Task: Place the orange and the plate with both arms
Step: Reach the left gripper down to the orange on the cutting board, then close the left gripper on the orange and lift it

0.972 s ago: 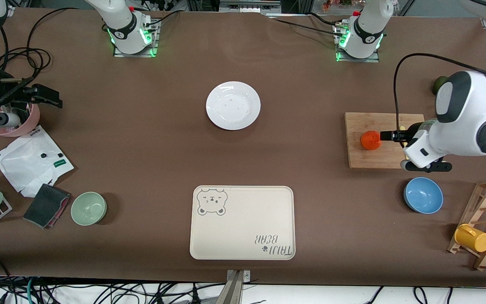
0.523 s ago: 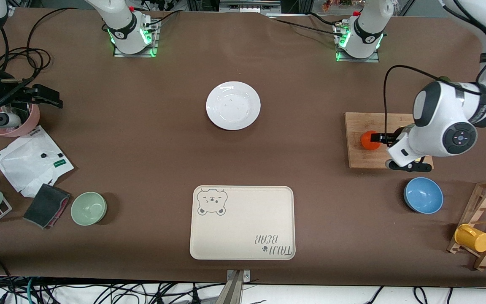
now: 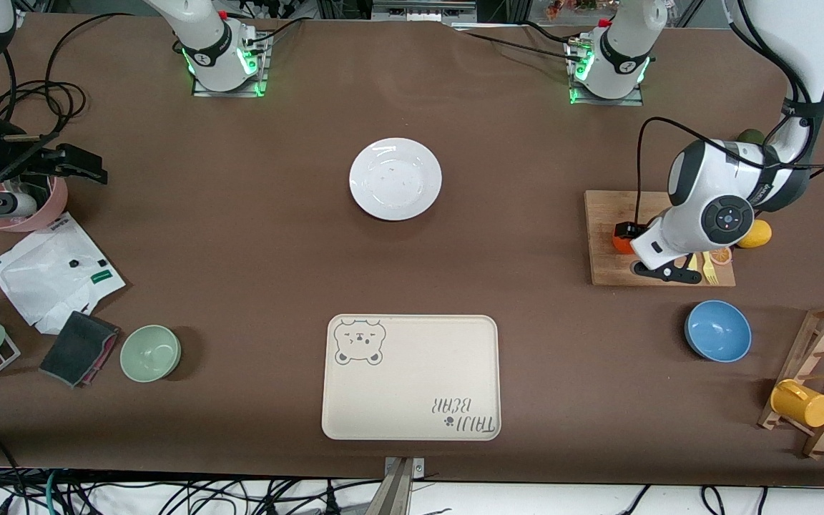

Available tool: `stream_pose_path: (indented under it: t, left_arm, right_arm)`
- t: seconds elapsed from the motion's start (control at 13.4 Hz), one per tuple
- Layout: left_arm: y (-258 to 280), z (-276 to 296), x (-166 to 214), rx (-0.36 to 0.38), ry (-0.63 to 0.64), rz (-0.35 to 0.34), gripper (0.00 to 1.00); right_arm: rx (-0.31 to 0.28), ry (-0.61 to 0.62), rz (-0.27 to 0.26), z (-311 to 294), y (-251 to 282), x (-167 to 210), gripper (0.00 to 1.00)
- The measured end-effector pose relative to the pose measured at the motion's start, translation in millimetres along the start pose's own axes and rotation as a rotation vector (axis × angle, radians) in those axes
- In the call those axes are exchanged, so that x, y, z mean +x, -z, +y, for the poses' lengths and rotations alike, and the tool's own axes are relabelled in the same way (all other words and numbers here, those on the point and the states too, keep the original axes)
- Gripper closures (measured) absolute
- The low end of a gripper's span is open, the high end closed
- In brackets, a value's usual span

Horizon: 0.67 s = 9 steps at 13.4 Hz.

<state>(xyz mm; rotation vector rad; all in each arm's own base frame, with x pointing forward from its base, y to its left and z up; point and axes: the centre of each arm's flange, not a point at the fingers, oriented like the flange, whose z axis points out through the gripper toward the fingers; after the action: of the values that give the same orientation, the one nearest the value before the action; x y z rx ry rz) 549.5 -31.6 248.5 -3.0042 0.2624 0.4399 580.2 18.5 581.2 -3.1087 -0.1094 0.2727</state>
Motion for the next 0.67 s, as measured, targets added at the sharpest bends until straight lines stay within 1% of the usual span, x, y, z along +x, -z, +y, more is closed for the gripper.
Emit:
stream_pose_path:
  t: [0.22,0.52,0.67]
  left_arm:
    - [-21.4,3.3,-6.9,-0.006,-0.007,0.037,0.00]
    - [-34.1,1.9,-11.3,-0.012,-0.004,0.063,0.00]
    - [-40.6,0.5,-13.4,-0.016,-0.002,0.063,0.00]
  right_arm:
    - [0.000,0.000,0.000,0.0,-0.5,0.2,0.00]
    - [0.000,0.000,0.000,0.1,-2.7,0.9,0.00]
    - [0.000,0.000,0.000,0.1,-3.0,1.0,0.00]
